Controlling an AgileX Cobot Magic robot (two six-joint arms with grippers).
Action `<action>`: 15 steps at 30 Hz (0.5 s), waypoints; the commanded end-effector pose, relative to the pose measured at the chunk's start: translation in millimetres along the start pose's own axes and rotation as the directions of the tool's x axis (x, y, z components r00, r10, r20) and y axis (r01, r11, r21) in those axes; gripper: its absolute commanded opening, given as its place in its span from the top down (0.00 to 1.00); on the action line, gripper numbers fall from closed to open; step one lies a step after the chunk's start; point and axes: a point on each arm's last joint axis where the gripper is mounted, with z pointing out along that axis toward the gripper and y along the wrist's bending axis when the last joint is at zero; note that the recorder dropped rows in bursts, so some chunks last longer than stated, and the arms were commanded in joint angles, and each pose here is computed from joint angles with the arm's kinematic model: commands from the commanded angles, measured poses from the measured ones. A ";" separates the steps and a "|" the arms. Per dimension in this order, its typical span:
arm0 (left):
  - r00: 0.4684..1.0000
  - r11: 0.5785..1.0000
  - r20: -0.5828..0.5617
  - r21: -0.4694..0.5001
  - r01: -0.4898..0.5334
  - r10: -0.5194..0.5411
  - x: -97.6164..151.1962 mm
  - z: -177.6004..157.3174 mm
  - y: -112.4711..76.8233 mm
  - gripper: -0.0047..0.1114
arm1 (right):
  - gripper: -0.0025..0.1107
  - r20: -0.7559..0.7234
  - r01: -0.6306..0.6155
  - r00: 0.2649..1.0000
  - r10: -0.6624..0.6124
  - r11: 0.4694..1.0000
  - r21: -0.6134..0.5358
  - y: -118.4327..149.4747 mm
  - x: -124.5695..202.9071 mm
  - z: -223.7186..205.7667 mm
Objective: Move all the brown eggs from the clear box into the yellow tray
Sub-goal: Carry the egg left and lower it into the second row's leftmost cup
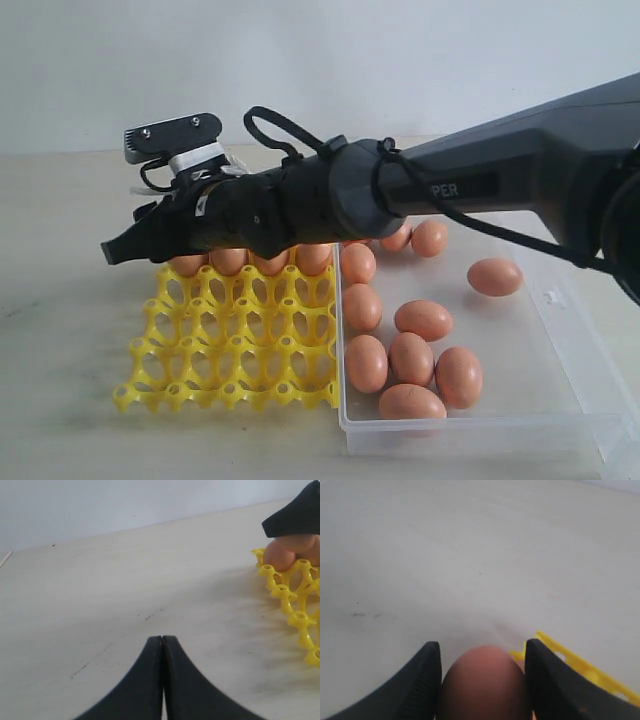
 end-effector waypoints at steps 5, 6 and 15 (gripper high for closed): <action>1.000 1.000 0.012 -0.001 0.008 -0.008 -2.1 -0.4 0.2 0.96 | 0.98 -0.010 0.010 1.000 -0.010 1.000 -0.023 13.2 1.5 0.8; 1.000 1.000 0.012 -0.001 0.008 -0.008 -2.1 -0.4 0.2 0.96 | 0.98 -0.026 0.010 1.000 -0.011 1.000 -0.023 13.2 3.0 0.8; 1.000 1.000 0.012 -0.001 0.006 -0.006 -2.1 -0.4 0.2 0.96 | 0.98 -0.088 0.012 0.996 -0.014 1.000 -0.025 13.3 8.7 0.5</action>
